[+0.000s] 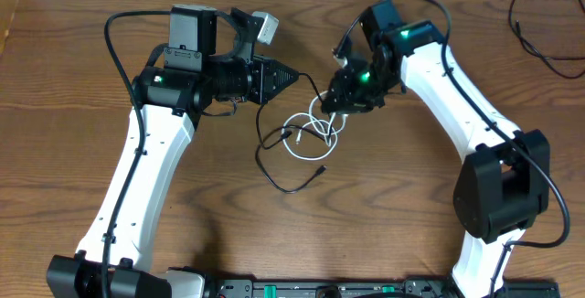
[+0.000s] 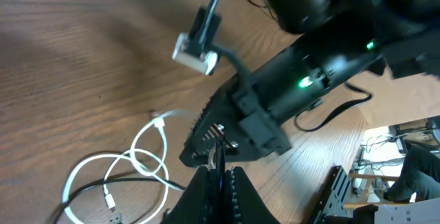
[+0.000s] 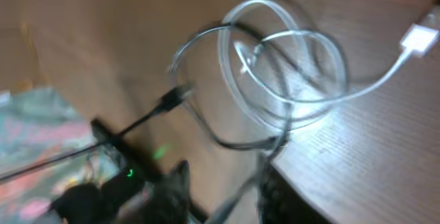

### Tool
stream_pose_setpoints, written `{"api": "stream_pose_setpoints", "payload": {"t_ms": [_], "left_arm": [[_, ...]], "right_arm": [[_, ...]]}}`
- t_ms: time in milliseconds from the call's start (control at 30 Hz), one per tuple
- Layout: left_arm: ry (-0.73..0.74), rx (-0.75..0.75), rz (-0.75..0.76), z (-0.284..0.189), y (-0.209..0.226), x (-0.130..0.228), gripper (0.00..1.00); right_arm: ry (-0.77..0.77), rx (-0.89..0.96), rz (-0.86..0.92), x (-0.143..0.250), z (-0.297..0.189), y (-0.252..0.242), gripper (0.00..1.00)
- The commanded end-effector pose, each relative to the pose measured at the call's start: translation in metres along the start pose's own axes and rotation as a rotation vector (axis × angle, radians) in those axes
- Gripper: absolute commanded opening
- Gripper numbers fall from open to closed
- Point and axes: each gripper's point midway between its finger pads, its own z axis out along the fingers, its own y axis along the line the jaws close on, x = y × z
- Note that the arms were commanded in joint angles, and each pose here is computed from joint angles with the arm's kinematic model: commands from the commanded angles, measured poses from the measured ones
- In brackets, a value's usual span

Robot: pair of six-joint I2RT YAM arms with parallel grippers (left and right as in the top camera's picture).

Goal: Untangle cables

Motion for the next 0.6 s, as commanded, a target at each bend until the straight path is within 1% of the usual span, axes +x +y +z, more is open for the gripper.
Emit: {"api": "stream_pose_setpoints", "payload": {"t_ms": [0, 33, 67, 167, 333, 467, 567], "left_arm": [[-0.045, 0.000, 0.068, -0.009, -0.010, -0.011, 0.07], [-0.068, -0.012, 0.084, -0.014, -0.014, -0.017, 0.08], [-0.085, -0.028, 0.091, -0.018, -0.015, -0.021, 0.07], [-0.161, -0.111, 0.122, -0.039, -0.022, -0.039, 0.07], [-0.352, -0.292, 0.139, -0.090, -0.033, -0.069, 0.07], [-0.555, -0.539, 0.096, -0.151, -0.028, -0.084, 0.08], [-0.695, -0.725, 0.053, -0.199, -0.023, -0.085, 0.07]], "right_arm": [[-0.023, 0.149, 0.078, -0.002, 0.004, -0.033, 0.11], [-0.034, 0.177, 0.089, -0.004, 0.002, -0.039, 0.05], [-0.041, 0.194, 0.095, -0.005, 0.000, -0.044, 0.01], [-0.064, 0.218, 0.123, -0.010, -0.009, -0.059, 0.01], [-0.104, 0.231, 0.210, -0.018, -0.032, -0.091, 0.01], [-0.136, 0.234, 0.296, -0.020, -0.057, -0.123, 0.01], [-0.165, 0.237, 0.369, -0.018, -0.079, -0.150, 0.01]]}}
